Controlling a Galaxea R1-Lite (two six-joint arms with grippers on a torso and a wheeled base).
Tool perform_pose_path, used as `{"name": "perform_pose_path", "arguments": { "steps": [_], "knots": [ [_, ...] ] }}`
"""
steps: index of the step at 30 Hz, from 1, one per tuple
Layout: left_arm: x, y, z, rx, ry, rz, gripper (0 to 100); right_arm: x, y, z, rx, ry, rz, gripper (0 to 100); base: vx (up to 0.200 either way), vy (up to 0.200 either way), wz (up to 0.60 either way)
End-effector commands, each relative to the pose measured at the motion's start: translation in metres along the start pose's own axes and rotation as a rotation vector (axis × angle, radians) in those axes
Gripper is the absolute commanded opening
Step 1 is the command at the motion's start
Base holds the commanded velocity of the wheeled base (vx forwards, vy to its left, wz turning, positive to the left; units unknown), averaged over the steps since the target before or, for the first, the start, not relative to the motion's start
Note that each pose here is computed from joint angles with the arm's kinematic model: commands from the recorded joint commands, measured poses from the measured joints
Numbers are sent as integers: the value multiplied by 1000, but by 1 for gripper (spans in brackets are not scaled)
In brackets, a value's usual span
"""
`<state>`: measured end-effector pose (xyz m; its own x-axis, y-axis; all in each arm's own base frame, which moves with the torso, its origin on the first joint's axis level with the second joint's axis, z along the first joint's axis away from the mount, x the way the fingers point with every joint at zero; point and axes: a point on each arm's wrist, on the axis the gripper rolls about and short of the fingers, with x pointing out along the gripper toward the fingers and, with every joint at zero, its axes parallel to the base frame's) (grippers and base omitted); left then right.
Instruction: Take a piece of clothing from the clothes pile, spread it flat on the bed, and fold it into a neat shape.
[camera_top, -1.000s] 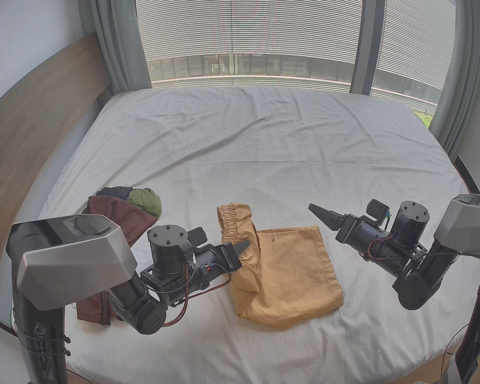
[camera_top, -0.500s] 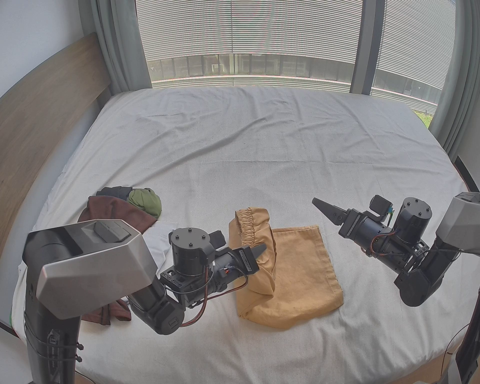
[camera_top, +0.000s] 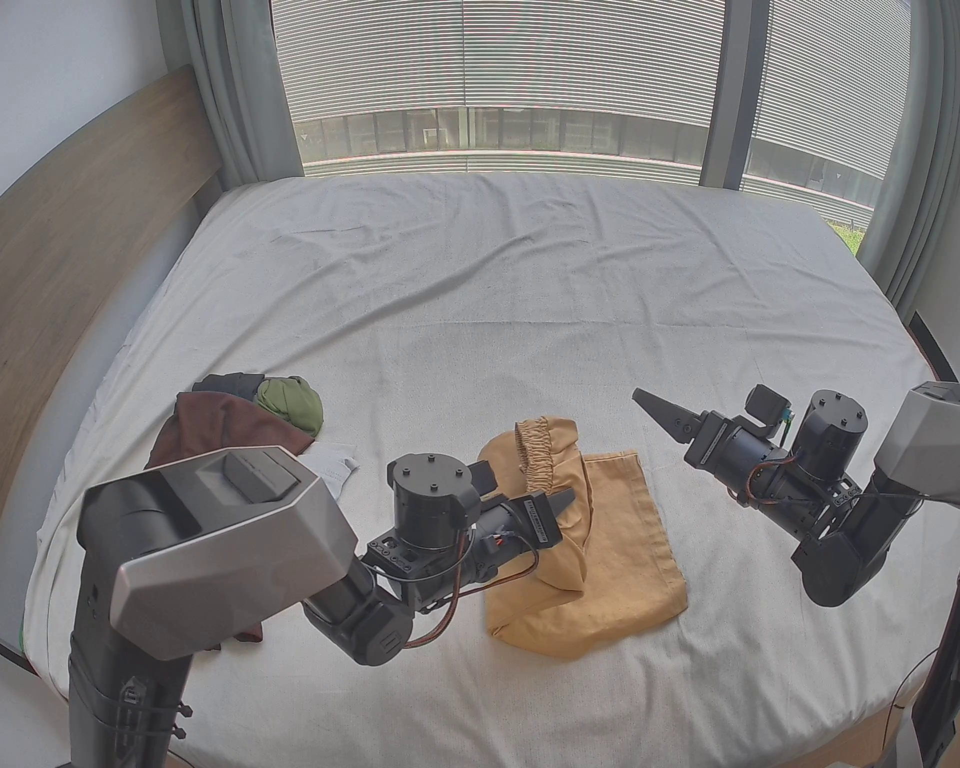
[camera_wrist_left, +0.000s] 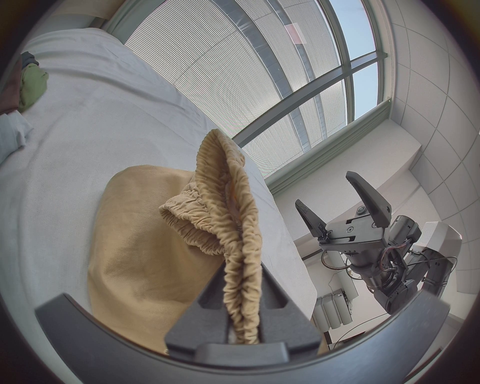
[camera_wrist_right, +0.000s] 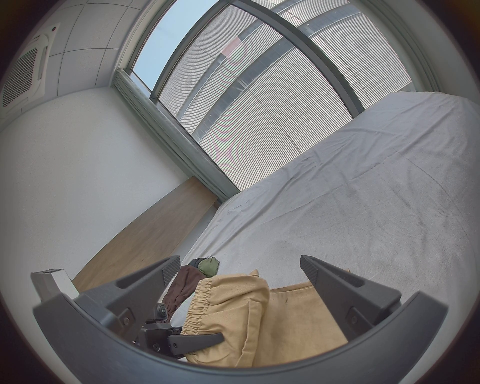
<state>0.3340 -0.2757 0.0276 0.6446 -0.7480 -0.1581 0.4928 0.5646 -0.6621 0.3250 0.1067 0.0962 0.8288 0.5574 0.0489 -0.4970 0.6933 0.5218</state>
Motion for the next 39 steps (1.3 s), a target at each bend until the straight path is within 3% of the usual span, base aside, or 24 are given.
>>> {"name": "perform_pose_path", "arguments": {
  "steps": [1, 39],
  "knots": [
    [12, 4, -8, 0, 8, -2, 0, 0, -1, 1, 0, -1, 0, 100, 0, 0, 0],
    [24, 3, -17, -2, 48, 3, 0, 1, -7, 4, -1, -14, -12, 100, 0, 0, 0]
  ]
}}
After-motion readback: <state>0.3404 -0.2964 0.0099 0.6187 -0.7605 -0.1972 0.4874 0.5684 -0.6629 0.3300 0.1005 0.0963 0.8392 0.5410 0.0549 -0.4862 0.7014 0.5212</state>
